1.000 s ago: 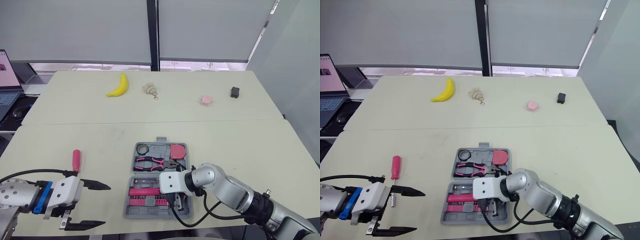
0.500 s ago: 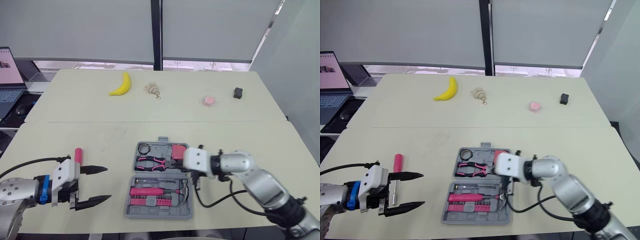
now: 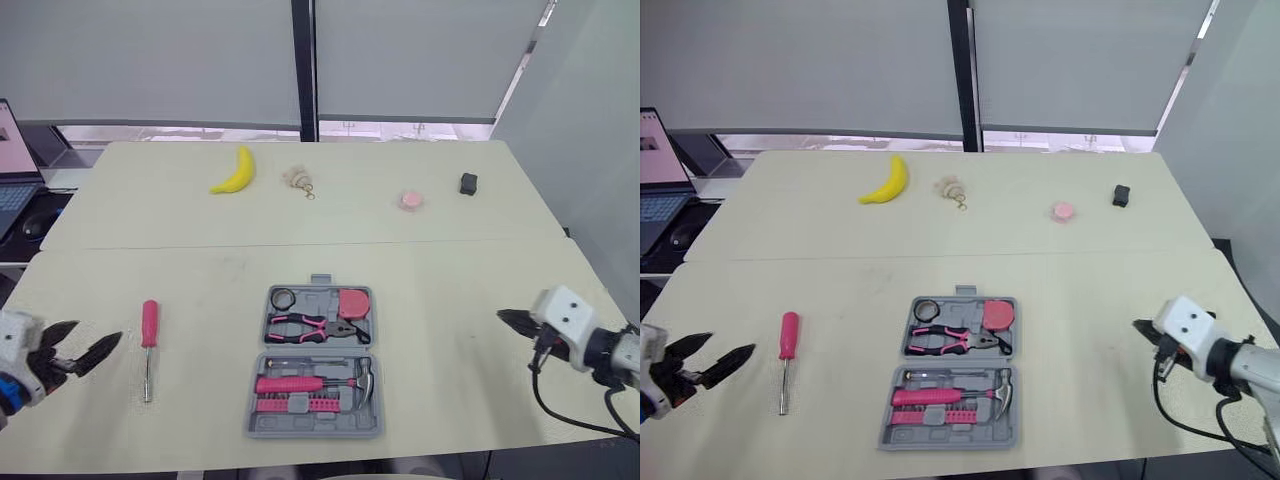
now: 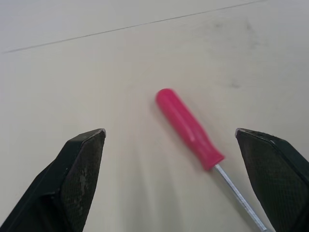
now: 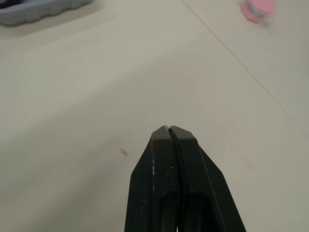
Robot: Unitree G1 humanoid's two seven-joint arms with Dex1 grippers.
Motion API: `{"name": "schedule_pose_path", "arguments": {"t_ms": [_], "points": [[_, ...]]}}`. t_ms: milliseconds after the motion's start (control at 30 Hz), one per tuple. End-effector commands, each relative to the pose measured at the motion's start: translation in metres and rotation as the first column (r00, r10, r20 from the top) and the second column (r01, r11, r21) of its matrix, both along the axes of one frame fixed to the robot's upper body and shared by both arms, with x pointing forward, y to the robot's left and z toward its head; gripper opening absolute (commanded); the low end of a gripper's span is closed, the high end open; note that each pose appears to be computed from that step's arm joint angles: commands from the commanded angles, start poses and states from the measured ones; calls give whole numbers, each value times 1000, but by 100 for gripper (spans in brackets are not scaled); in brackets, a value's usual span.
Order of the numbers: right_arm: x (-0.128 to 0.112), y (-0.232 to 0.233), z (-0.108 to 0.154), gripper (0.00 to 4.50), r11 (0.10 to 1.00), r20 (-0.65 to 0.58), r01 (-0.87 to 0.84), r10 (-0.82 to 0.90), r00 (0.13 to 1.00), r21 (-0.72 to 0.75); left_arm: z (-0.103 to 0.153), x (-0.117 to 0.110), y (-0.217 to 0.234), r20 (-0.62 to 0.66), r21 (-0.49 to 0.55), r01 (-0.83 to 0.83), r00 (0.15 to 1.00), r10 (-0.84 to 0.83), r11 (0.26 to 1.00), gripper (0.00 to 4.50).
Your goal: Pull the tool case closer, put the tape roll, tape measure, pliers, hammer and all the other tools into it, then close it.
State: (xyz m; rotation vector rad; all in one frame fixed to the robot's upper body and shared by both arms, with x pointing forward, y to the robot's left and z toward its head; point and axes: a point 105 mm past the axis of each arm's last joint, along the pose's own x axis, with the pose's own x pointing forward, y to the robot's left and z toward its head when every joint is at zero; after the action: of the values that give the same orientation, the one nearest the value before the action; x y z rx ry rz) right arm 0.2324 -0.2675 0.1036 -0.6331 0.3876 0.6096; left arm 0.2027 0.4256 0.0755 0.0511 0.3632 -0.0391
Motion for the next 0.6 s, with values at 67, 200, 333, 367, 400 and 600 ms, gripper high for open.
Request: {"name": "schedule_pose_path", "arguments": {"t_ms": [67, 200, 333, 367, 400, 600], "points": [[-4, -5, 10, 3, 999, 80, 44, -45, 996, 24, 0, -13, 21, 32, -39, -155, 987, 156, 987, 450], [-8, -12, 4, 3, 989, 96, 123, -131, 987, 88, -7, -23, 30, 37, -54, -240, 970, 242, 969, 450], [-14, -23, -2, 3, 975, 75, 176, -187, 979, 139, -4, -28, 43, 45, -84, -306, 950, 310, 948, 450], [-15, -24, -1, 19, 973, 73, 175, -188, 979, 152, -4, -29, 46, 43, -95, -316, 946, 321, 944, 450], [-15, -24, 0, 38, 970, 70, 174, -188, 980, 167, -4, -30, 47, 42, -107, -325, 943, 331, 940, 450], [-17, -27, 0, 183, 971, 39, 156, -165, 985, 182, -6, -36, 50, 31, -123, -345, 936, 351, 931, 450]]}}
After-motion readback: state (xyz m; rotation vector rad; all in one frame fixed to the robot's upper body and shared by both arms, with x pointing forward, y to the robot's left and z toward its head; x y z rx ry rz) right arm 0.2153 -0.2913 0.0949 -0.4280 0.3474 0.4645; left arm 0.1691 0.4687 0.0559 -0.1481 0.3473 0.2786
